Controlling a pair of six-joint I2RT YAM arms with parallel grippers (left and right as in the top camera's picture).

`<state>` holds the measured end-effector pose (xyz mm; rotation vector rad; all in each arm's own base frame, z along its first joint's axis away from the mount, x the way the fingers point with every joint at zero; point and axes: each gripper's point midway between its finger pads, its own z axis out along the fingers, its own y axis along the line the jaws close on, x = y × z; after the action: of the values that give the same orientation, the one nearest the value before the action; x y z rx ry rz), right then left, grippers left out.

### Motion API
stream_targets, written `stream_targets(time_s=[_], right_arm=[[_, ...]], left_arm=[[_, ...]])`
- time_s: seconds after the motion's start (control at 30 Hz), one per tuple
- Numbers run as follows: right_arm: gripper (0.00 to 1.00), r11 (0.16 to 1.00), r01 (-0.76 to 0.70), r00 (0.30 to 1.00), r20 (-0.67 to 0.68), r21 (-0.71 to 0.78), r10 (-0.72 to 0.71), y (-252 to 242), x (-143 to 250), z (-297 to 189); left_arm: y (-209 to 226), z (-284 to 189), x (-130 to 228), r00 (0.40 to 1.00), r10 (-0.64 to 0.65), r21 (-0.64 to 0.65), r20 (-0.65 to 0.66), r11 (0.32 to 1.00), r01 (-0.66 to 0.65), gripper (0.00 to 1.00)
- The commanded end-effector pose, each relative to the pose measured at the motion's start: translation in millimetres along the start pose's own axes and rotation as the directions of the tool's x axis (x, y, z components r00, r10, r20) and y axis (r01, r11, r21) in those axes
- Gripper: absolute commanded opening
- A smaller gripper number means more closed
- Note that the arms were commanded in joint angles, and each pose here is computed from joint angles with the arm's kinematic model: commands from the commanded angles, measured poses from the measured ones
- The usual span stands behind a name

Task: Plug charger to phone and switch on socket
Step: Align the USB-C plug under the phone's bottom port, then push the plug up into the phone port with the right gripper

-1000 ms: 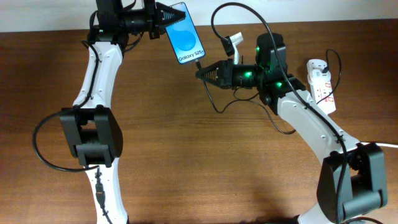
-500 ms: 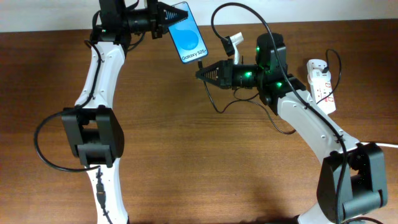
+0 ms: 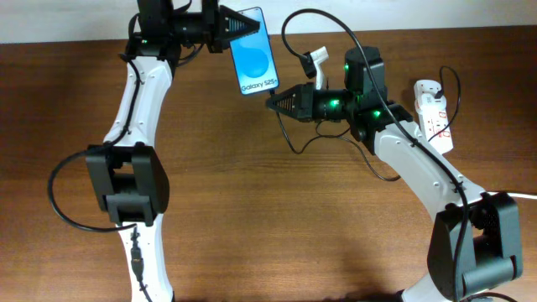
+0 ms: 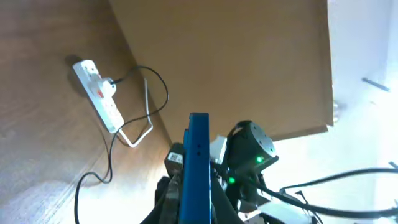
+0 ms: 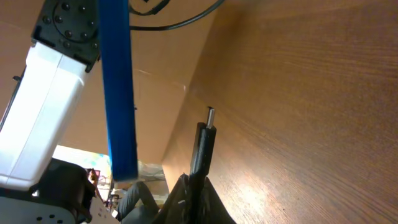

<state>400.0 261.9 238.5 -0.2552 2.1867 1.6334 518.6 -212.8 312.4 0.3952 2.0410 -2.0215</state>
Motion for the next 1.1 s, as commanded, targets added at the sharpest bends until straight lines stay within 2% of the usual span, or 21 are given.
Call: stream_targets(time_s=[0.0, 0.23, 0.6, 1.07], right_arm=[[0.04, 0.997, 0.045, 0.998, -0.044, -0.064, -0.048, 12.6, 5.3, 1.4], [0.04, 0.985, 0.133, 0.985, -0.098, -0.107, -0.143, 24.8, 24.4, 16.9], [0.04, 0.976, 0.178, 0.979, -0.081, -0.129, -0.189, 33.1, 21.6, 20.7], [0.04, 0.982, 0.167, 0.984, -0.045, -0.085, -0.171, 25.1, 11.3, 17.5]], left_arm=[[-14.0, -11.1, 2.8, 0.998, 0.049, 0.027, -0.03, 0.998, -0.048, 0.0], [-2.2, -23.4, -16.5, 0.996, 0.021, -0.041, 0.081, 0.999, -0.018, 0.0], [-2.7, -21.1, -15.4, 0.997, 0.022, -0.038, 0.075, 0.999, -0.019, 0.0], [-10.1, -4.4, -1.7, 1.0, 0.022, 0.004, -0.001, 1.0, -0.022, 0.0]])
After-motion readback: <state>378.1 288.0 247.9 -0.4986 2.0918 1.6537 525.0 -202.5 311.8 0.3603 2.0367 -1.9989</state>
